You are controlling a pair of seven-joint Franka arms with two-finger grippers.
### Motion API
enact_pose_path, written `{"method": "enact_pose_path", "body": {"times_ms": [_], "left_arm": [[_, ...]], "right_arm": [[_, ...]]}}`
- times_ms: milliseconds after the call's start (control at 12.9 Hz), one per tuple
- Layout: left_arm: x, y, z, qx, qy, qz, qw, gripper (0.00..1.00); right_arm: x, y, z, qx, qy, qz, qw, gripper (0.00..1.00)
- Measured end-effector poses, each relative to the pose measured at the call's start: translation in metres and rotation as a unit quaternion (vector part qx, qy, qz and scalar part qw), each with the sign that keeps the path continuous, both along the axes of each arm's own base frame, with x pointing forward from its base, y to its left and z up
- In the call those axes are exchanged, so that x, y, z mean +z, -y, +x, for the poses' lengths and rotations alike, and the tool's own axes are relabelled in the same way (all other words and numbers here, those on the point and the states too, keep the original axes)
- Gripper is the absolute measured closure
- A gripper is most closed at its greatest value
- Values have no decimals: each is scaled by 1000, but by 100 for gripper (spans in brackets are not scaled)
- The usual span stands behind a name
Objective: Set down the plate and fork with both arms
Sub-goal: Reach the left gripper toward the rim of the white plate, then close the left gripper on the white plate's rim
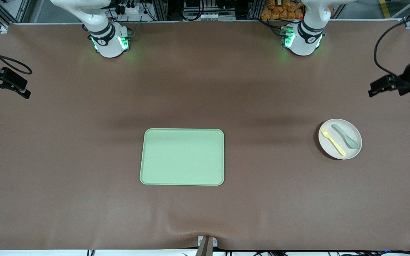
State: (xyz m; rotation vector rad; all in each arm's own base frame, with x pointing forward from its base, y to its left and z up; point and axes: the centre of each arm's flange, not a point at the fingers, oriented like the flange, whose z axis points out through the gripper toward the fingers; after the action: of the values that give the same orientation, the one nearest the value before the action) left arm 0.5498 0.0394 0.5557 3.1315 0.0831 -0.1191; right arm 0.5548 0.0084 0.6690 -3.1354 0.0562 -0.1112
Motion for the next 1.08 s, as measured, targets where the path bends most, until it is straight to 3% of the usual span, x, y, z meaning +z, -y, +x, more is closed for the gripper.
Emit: {"method": "enact_pose_path", "body": {"times_ms": [154,386,618,772,850,1081], "left_arm": [[-61,-30,10,-6,11,-2,1000,0],[-148,-67,-7,5,14,-9,1000,0],[-216,-101,-21,26,17,-69,997,0],[-251,-123,-24,42,14,-85,995,6],[-266,-128,-23,51,14,-88,995,16],[-300,-140,-21,65,21,-84,994,21]], "right_arm": [[0,0,0,0,0,0,1000,0],[0,0,0,0,0,0,1000,0],[0,0,0,0,0,0,1000,0],[0,0,0,0,0,0,1000,0],[0,0,0,0,0,0,1000,0],[0,0,0,0,0,0,1000,0]]}}
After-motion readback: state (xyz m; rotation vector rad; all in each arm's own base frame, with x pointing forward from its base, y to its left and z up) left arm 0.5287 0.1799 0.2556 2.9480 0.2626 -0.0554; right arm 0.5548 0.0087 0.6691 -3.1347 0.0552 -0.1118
